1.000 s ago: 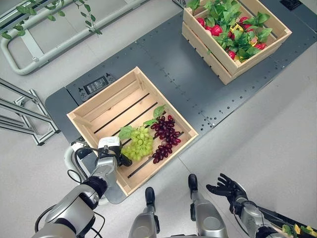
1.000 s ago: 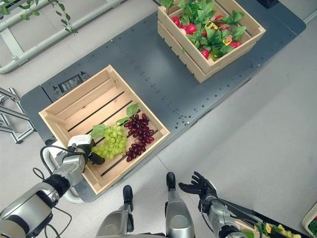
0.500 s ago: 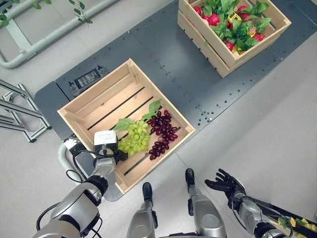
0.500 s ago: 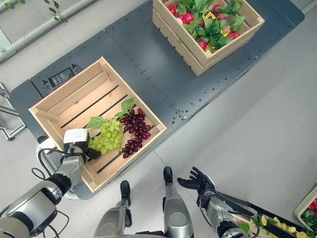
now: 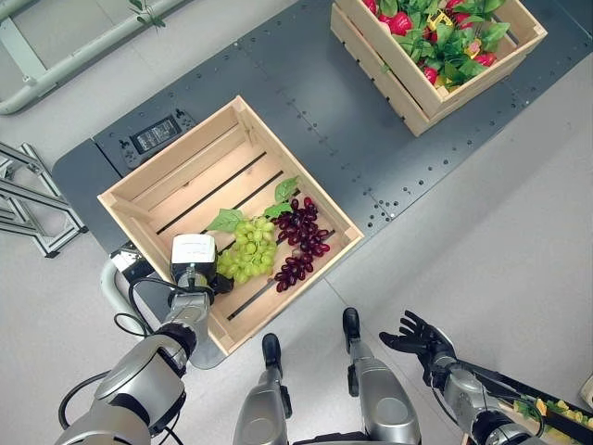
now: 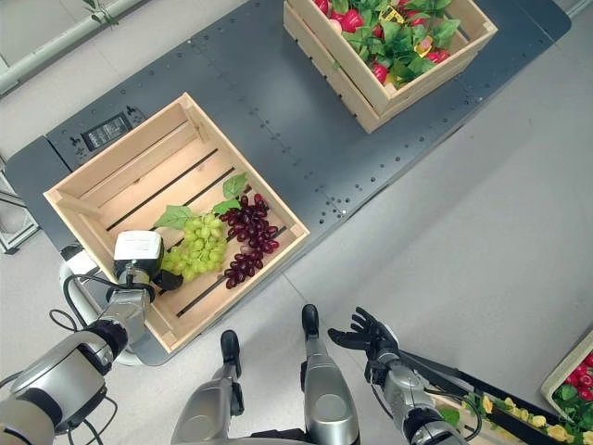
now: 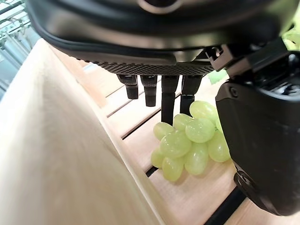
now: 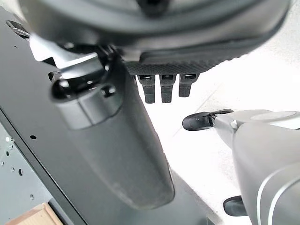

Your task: Pick up the fruits from the basket on one side to the basket on the other side

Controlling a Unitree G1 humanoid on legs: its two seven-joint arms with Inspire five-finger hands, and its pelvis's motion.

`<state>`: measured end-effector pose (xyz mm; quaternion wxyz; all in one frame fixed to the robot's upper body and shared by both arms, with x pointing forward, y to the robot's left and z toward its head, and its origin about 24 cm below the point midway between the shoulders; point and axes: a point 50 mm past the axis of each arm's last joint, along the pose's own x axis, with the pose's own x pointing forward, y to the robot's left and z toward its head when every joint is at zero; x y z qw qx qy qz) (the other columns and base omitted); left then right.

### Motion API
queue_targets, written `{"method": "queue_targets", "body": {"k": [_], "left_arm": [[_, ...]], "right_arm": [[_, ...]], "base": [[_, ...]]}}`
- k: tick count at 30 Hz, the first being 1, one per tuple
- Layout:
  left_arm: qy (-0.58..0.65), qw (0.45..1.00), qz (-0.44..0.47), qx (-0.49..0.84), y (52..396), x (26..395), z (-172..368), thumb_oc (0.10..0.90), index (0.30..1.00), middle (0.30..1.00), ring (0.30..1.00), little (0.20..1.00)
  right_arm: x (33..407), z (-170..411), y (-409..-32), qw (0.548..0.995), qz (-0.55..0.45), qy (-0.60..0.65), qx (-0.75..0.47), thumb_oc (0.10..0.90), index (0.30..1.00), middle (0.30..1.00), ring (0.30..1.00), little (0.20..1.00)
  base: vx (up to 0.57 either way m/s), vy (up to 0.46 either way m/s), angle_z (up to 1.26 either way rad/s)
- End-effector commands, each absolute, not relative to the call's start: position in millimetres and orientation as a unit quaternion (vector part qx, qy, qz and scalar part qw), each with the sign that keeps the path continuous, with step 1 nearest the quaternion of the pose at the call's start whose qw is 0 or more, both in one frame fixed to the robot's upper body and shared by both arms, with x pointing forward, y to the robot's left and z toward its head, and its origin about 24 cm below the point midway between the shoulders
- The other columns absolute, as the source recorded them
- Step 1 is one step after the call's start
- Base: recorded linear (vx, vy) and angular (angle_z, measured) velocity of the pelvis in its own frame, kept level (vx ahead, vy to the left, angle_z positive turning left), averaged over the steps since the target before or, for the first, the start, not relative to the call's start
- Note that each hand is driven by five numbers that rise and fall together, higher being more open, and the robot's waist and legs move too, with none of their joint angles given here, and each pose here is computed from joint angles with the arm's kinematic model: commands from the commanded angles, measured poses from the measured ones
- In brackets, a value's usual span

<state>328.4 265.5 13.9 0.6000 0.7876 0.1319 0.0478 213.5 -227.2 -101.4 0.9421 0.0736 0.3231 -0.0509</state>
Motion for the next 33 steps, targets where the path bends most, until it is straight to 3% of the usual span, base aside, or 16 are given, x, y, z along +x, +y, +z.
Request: {"method": "queue_targets", "body": {"k": [1, 8, 9, 10, 12, 13, 33], "left_arm": [[0.038, 0.563, 0.044, 0.824, 242, 357, 47, 0.800, 0.900, 0.900, 0.900, 0.900], [0.051, 0.564, 0.053, 0.822, 241, 361, 51, 0.800, 0.900, 0.900, 0.900, 0.900], [0.061, 0.567, 0.052, 0.820, 243, 361, 50, 0.660, 0.691, 0.691, 0.691, 0.691], [0.064, 0.567, 0.054, 0.819, 244, 361, 50, 0.571, 0.556, 0.556, 0.556, 0.556], [0.070, 0.568, 0.058, 0.818, 246, 361, 51, 0.505, 0.458, 0.458, 0.458, 0.458], [0.075, 0.568, 0.061, 0.818, 248, 361, 52, 0.400, 0.300, 0.300, 0.300, 0.300], [0.032, 0.589, 0.090, 0.802, 251, 365, 63, 0.400, 0.300, 0.300, 0.300, 0.300]], "right_arm": [[222, -92, -232, 0.954, -0.047, 0.287, 0.074, 0.800, 0.900, 0.900, 0.900, 0.900], [231, -87, -231, 0.957, -0.045, 0.277, 0.073, 0.800, 0.900, 0.900, 0.900, 0.900], [231, -87, -230, 0.957, -0.044, 0.277, 0.072, 0.800, 0.900, 0.900, 0.900, 0.900], [232, -86, -230, 0.957, -0.043, 0.276, 0.072, 0.800, 0.900, 0.900, 0.900, 0.900], [234, -86, -228, 0.958, -0.043, 0.275, 0.072, 0.800, 0.900, 0.900, 0.900, 0.900], [235, -85, -228, 0.958, -0.043, 0.272, 0.073, 0.800, 0.900, 0.900, 0.900, 0.900], [239, -82, -223, 0.961, -0.042, 0.259, 0.083, 0.800, 0.900, 0.900, 0.900, 0.900]], "base": [[0.00, 0.000, 0.00], [-0.02, -0.001, -0.01], [-0.03, -0.013, 0.04], [-0.02, -0.015, 0.03], [0.00, 0.000, 0.00], [0.00, 0.000, 0.00], [0.00, -0.002, 0.00]]}}
